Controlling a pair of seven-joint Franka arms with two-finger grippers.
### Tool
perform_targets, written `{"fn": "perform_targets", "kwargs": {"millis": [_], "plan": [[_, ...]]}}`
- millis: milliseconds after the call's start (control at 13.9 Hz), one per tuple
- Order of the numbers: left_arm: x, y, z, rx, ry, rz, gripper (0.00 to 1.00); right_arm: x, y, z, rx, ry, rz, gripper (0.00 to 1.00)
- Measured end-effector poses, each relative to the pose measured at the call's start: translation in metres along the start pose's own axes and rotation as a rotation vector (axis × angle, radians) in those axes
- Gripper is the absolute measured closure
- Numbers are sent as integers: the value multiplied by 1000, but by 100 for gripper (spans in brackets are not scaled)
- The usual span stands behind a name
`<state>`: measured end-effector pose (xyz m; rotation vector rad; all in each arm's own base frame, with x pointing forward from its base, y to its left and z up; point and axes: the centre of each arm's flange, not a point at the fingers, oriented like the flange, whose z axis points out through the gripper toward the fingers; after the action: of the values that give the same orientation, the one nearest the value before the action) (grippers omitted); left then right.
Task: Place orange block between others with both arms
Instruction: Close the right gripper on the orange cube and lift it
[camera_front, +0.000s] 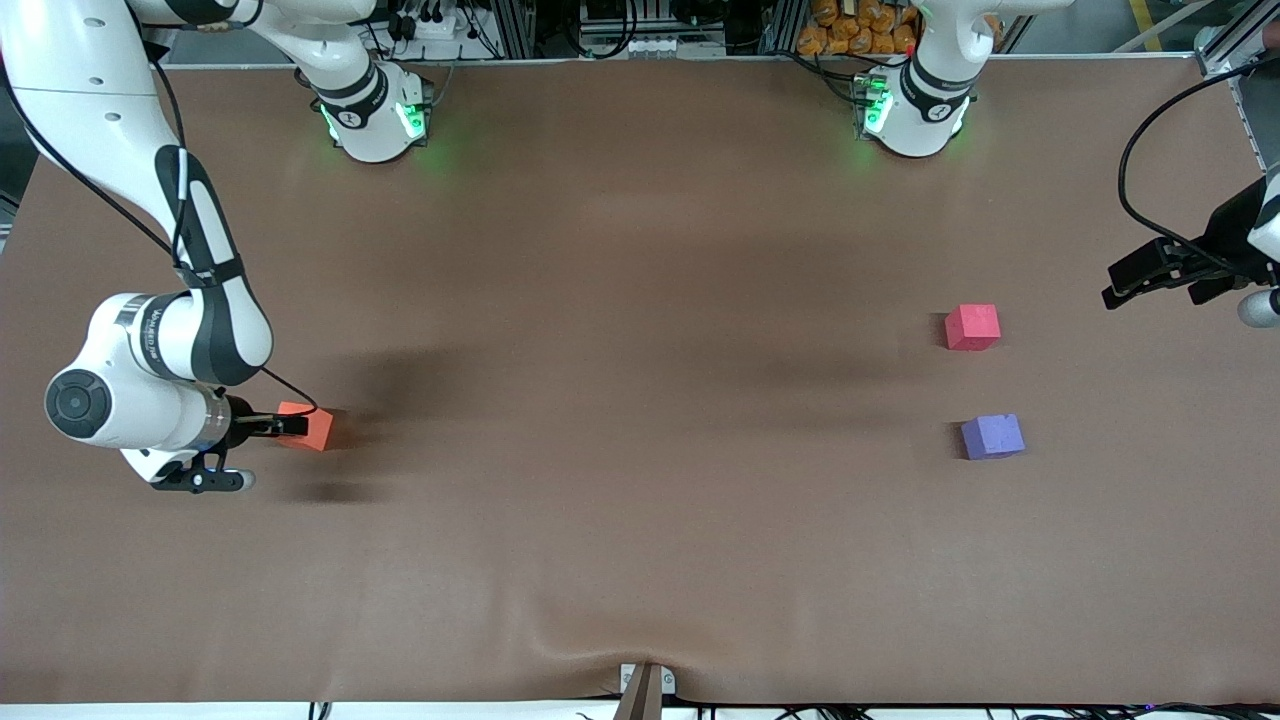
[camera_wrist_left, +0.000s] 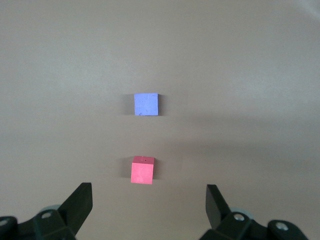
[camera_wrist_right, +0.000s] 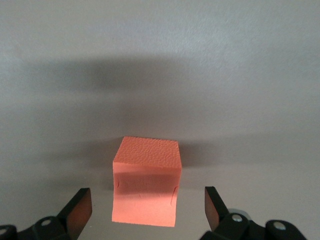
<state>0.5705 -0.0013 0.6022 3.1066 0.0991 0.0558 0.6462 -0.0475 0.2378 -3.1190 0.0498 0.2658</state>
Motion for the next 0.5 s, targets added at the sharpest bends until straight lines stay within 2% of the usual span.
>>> {"fn": "perform_targets", "kwargs": {"millis": [505], "plan": [[1, 0, 2, 0, -3, 1, 0, -2, 0, 27, 10, -41, 8, 0]]}}
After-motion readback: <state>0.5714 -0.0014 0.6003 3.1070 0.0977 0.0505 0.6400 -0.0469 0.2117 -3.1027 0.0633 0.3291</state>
